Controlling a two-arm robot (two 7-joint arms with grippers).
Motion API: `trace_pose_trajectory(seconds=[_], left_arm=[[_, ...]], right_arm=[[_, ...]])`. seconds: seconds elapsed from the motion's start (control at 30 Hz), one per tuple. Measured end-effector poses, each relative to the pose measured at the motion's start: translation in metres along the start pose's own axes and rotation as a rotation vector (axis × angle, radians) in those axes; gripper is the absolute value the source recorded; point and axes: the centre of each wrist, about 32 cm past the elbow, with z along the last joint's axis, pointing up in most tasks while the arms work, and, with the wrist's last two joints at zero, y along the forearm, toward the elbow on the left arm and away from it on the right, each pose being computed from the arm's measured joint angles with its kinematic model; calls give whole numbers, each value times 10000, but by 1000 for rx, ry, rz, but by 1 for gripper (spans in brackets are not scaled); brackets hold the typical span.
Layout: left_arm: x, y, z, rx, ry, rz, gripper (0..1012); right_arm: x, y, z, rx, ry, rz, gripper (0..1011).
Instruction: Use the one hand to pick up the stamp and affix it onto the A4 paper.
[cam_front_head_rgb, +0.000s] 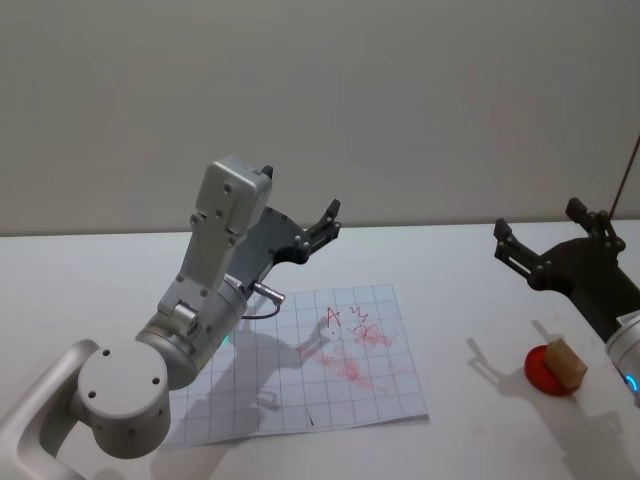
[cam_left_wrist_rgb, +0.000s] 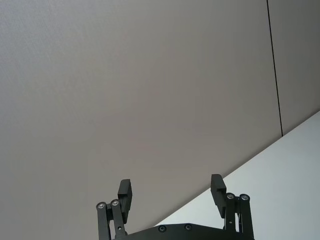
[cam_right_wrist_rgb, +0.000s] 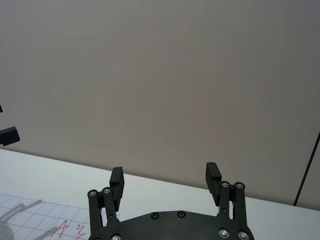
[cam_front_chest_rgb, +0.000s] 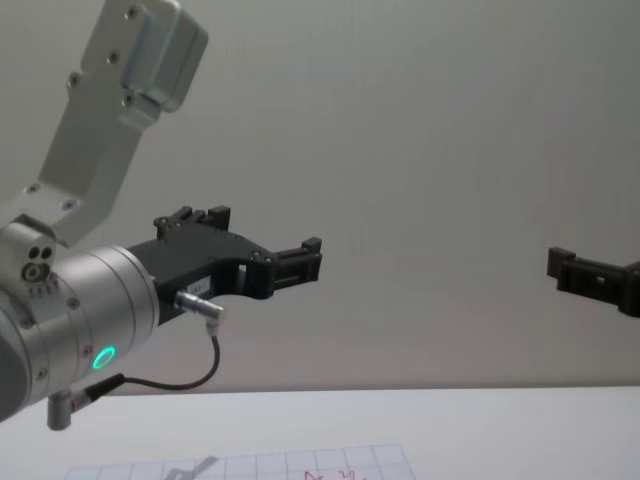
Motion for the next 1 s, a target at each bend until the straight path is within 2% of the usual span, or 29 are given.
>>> trace_pose_trajectory(seconds=[0.57,0.73,1.0], left_arm=[[0,0,0,0,0,0,1001],[0,0,0,0,0,0,1001],[0,0,0,0,0,0,1001]], right_arm=[[7,-13,3,-3,-2,-2,1001],[23,-73,14,-18,-10,-13,1001],[70,-289,-3,-84,-18,-42,1001]])
